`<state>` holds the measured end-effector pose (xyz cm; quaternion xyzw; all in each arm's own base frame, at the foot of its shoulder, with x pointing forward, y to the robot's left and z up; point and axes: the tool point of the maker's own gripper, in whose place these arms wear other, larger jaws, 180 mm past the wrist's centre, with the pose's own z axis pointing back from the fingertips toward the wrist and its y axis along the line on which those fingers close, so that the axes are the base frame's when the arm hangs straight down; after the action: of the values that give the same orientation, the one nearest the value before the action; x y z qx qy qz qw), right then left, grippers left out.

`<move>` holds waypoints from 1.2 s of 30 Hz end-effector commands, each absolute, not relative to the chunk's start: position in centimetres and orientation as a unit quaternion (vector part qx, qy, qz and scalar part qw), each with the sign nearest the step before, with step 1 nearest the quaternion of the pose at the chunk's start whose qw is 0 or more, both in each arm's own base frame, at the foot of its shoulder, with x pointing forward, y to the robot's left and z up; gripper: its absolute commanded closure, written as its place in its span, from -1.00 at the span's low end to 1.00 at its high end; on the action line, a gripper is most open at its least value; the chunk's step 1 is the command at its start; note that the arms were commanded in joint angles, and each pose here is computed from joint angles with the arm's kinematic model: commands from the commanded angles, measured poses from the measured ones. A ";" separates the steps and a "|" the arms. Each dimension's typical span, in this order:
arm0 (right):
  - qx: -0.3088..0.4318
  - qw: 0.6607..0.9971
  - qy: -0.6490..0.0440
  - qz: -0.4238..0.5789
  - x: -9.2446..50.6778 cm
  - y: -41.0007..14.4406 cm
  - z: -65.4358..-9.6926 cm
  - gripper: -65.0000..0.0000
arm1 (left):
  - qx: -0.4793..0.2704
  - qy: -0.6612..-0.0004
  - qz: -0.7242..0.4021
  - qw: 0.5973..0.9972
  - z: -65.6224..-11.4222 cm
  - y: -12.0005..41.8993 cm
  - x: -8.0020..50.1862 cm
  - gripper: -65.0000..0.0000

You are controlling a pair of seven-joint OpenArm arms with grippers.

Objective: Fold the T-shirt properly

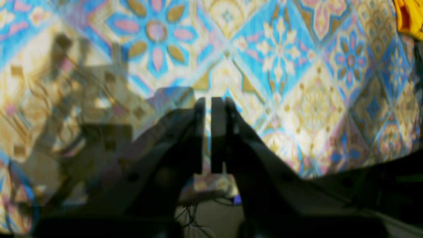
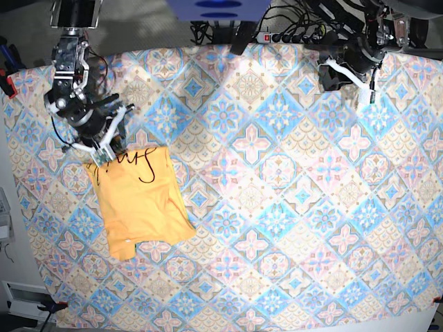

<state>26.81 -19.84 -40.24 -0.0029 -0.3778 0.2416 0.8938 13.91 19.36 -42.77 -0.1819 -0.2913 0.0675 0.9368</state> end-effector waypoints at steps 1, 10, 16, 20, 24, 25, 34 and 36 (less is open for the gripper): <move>-0.009 0.884 -0.402 0.240 27.0 -20.5 -38.7 0.89 | -0.184 -0.309 0.057 0.931 -41.6 19.4 14.4 0.94; -0.026 0.929 -0.307 0.207 16.5 -24.2 -41.9 0.89 | -0.181 -0.263 0.062 0.946 -42.4 19.2 9.8 0.94; -0.007 0.950 -0.247 0.193 10.3 -23.5 -43.8 0.89 | -0.176 -0.232 0.067 0.954 -43.1 19.4 7.1 0.94; 0.004 0.960 -0.207 0.188 6.6 -23.4 -44.7 0.89 | -0.177 -0.214 0.068 0.958 -43.4 19.1 5.7 0.94; 0.016 0.968 -0.182 0.171 4.0 -22.6 -45.3 0.89 | -0.177 -0.182 0.073 0.965 -44.6 19.1 3.7 0.94; 0.016 0.970 -0.175 0.166 3.3 -22.6 -45.4 0.89 | -0.173 -0.169 0.069 0.968 -45.2 19.1 3.0 0.94; 0.062 0.991 -0.073 0.093 -3.8 -22.0 -51.2 0.89 | -0.166 -0.096 0.023 0.981 -49.6 17.1 -1.1 0.94; 0.075 0.992 -0.073 0.072 -4.4 -21.5 -52.4 0.89 | -0.174 -0.083 0.012 0.981 -50.6 16.0 -1.8 0.94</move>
<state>-3.92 -20.99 -52.86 0.0781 -0.0754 0.0662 0.9919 -1.61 16.11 -50.97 -0.1688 -0.0805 0.0108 0.9823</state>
